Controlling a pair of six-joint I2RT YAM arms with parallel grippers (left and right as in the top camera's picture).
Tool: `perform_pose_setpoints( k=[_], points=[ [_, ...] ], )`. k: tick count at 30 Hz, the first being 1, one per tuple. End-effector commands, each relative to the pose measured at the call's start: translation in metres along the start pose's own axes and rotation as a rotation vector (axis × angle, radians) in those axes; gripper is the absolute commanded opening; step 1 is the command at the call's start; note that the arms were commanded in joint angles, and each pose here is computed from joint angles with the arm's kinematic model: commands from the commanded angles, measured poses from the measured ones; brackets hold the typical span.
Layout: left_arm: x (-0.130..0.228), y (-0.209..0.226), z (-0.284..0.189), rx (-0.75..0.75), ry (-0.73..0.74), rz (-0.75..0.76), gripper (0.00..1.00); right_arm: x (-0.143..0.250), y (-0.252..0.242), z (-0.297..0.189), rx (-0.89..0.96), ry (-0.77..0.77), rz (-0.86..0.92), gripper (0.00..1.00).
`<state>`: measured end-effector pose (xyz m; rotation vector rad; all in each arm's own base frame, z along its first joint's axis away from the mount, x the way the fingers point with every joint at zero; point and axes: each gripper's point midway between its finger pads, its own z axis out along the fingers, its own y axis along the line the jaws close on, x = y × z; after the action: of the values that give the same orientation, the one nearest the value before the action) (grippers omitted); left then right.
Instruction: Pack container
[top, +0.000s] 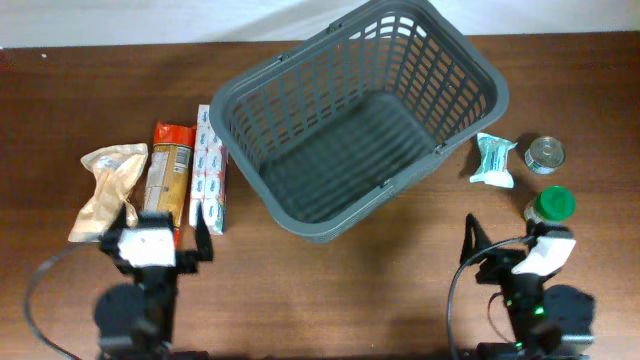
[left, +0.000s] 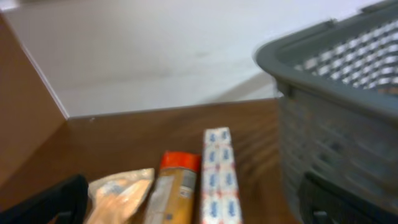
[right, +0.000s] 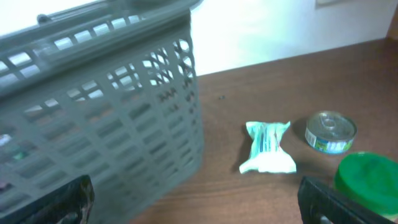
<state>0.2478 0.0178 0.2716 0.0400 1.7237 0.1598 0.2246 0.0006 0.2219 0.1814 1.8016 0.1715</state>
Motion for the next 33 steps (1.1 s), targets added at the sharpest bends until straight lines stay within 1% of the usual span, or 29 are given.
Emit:
perform_pose_setpoints(
  k=[1,7,8,10,12,15,17,20,23,26,33],
  points=[
    [-0.033,0.015,0.016,-0.019,0.063,0.016,0.99,-0.047,0.018,-0.002,-0.035,0.045,-0.034,0.99],
    [-0.081,0.030,0.051,0.057,0.189,-0.034,0.99,-0.139,0.036,0.019,-0.025,0.243,-0.242,0.99],
    [-0.096,0.032,0.059,0.090,0.205,-0.049,0.99,-0.161,0.040,0.026,-0.028,0.294,-0.294,0.99],
    [-0.120,0.032,0.066,0.139,0.206,-0.063,0.99,-0.187,0.046,0.034,-0.032,0.351,-0.298,0.99],
    [-0.143,0.029,0.069,0.184,0.185,-0.066,0.99,-0.204,0.062,0.041,-0.102,0.413,-0.275,0.99],
    [-0.169,0.032,0.069,0.185,0.146,-0.057,0.99,-0.216,0.091,0.044,-0.249,0.482,-0.217,0.99],
    [-0.178,0.030,0.067,0.198,0.124,-0.056,0.99,-0.224,0.097,0.050,-0.280,0.486,-0.208,0.99],
    [-0.178,0.029,0.064,0.198,0.128,-0.057,0.99,-0.237,0.096,0.069,-0.257,0.455,-0.185,0.99],
    [-0.170,0.029,0.063,0.199,0.160,-0.065,0.99,-0.241,0.084,0.094,-0.213,0.441,-0.174,0.99],
    [-0.163,0.027,0.062,0.203,0.190,-0.073,0.99,-0.234,0.068,0.123,-0.178,0.465,-0.159,0.99],
    [-0.154,0.025,0.060,0.209,0.228,-0.084,0.99,-0.193,0.037,0.191,-0.118,0.580,-0.142,0.99]
  ],
)
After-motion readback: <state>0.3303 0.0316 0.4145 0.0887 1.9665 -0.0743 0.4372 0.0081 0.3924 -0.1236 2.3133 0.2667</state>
